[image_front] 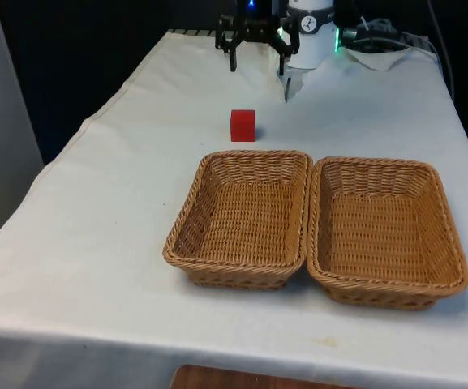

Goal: Pick up the red cube and place it into the right basket.

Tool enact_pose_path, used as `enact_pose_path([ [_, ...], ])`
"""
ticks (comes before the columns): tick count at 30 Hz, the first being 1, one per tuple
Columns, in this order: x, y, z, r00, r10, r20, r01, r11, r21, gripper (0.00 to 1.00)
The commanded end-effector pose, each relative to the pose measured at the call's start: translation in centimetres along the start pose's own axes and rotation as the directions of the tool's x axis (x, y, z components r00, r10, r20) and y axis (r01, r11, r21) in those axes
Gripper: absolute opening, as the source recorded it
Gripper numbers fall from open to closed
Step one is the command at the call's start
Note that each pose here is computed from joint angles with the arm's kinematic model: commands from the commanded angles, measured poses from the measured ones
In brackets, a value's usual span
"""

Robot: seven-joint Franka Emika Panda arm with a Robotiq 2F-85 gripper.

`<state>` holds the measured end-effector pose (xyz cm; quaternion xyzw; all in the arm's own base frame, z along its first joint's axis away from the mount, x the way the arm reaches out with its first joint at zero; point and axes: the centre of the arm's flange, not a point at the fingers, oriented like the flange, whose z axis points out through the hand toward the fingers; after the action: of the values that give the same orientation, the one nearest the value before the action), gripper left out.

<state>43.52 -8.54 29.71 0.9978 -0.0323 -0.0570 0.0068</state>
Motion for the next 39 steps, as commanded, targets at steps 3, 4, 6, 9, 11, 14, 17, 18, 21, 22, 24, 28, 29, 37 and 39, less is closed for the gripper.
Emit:
enact_pose_path([
  [3,-0.2,0.0,0.5,0.9996,0.007,-0.027,-0.007,1.0000,-0.003,1.00],
  [4,-0.4,0.1,0.8,0.9992,0.005,-0.040,-0.005,1.0000,-0.004,1.00],
  [6,-0.4,0.1,0.9,0.9988,0.003,-0.049,-0.003,1.0000,-0.003,1.00],
  [9,-0.4,0.0,1.1,0.9986,0.003,-0.052,-0.003,1.0000,0.000,1.00],
  [11,-0.4,0.0,1.1,0.9989,0.004,-0.046,-0.004,1.0000,0.001,1.00],
  [14,-0.5,-0.2,1.5,0.9989,0.000,-0.048,0.000,1.0000,0.001,1.00],
  [17,-0.6,-0.2,2.0,0.9987,-0.012,-0.050,0.012,0.9999,0.000,1.00],
  [18,-0.6,0.0,2.5,0.9982,-0.025,-0.054,0.025,0.9997,-0.002,1.00],
  [21,-0.5,0.1,2.9,0.9975,-0.039,-0.059,0.039,0.9992,-0.005,1.00],
  [22,-0.5,0.0,3.0,0.9969,-0.047,-0.063,0.047,0.9989,-0.008,1.00],
  [24,-0.4,0.1,3.5,0.9952,-0.068,-0.071,0.067,0.9977,-0.015,1.00],
  [28,-0.3,0.2,4.0,0.9940,-0.086,-0.068,0.084,0.9961,-0.028,1.00],
  [29,-0.4,0.1,4.2,0.9921,-0.096,-0.081,0.095,0.9953,-0.022,1.00],
  [37,-0.3,0.3,5.4,0.9869,-0.137,-0.086,0.134,0.9904,-0.035,1.00],
  [39,-0.4,0.1,5.7,0.9828,-0.155,-0.101,0.153,0.9879,-0.022,1.00],
])
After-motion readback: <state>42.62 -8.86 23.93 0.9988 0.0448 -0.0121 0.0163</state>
